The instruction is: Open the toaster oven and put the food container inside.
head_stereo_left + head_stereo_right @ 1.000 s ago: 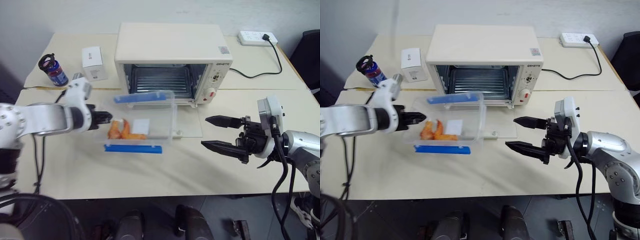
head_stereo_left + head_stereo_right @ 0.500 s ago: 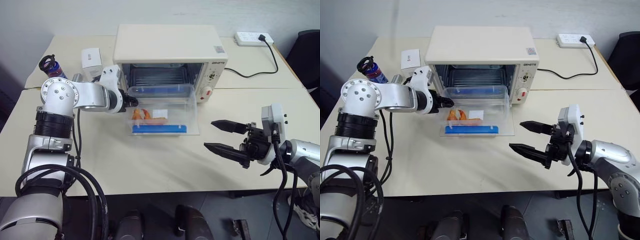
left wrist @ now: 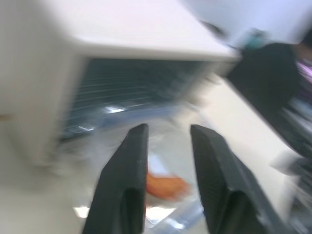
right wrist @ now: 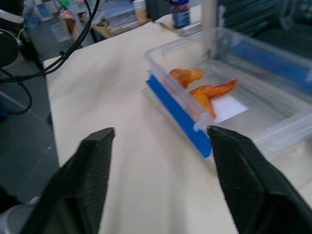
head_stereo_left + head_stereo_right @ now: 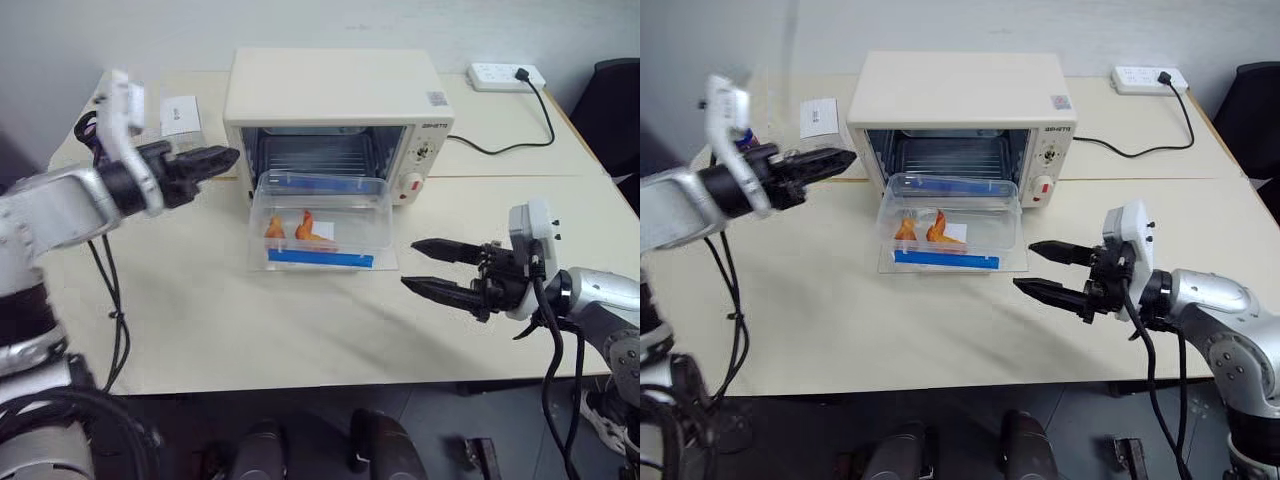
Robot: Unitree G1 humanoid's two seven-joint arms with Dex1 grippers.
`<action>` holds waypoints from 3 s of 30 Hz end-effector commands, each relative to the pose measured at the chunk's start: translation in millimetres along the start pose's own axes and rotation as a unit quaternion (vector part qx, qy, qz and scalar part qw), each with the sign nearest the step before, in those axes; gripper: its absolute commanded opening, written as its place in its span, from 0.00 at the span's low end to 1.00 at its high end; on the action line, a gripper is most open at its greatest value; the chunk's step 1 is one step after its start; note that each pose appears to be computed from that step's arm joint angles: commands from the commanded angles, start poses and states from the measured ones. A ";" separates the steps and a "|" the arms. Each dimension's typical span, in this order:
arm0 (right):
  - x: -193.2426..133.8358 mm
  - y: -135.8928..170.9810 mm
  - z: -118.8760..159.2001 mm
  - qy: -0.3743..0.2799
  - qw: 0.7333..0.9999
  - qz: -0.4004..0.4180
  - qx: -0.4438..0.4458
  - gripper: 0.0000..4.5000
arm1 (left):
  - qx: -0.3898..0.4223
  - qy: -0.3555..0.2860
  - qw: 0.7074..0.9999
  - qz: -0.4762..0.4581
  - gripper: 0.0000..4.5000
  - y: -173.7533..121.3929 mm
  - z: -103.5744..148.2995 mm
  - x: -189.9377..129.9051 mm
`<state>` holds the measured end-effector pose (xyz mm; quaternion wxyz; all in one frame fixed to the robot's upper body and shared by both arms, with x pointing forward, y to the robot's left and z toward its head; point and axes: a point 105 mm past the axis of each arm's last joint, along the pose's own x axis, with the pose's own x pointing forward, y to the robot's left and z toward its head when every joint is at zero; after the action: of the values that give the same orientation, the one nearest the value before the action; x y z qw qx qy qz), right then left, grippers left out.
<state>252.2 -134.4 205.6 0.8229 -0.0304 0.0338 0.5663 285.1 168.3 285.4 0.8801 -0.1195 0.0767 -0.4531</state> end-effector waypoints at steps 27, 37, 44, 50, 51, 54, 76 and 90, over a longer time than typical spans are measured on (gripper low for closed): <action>104.7 -124.1 31.6 -0.070 0.963 -0.232 -0.120 0.00 | 0.197 -0.044 0.963 0.178 0.00 90.8 1.6 91.5; 71.1 -70.5 19.1 -0.069 0.988 -0.116 -0.072 0.00 | 0.169 -0.051 0.984 -0.010 0.00 15.4 16.3 21.8; 24.4 -23.6 -16.7 0.013 0.998 -0.068 -0.001 0.00 | 0.149 -0.009 0.987 -0.053 0.09 -16.1 24.5 -36.2; 11.8 -18.5 -59.5 0.076 0.989 -0.122 0.035 0.00 | 0.162 0.061 0.983 -0.067 0.47 -28.5 12.4 -59.3; 13.4 -23.6 -64.4 0.074 0.986 -0.141 0.041 0.00 | 0.164 0.065 0.982 -0.066 0.53 -28.7 12.0 -60.1; 19.4 -40.1 -74.3 0.063 0.978 -0.194 0.052 0.00 | 0.171 0.071 0.981 -0.065 0.72 -28.9 12.2 -61.1; 8.9 -88.4 73.2 -0.138 0.971 -0.195 -0.021 0.00 | 0.206 0.064 0.976 -0.025 0.99 -15.6 16.4 -65.4; -64.8 -61.6 72.7 -0.006 0.996 -0.091 -0.014 0.56 | 0.231 0.080 0.970 0.008 1.00 -7.3 24.1 -84.3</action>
<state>297.9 -207.8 274.8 0.8804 -0.0366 0.0270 0.4721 241.5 231.6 299.9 0.8752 0.1000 0.0621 -0.4693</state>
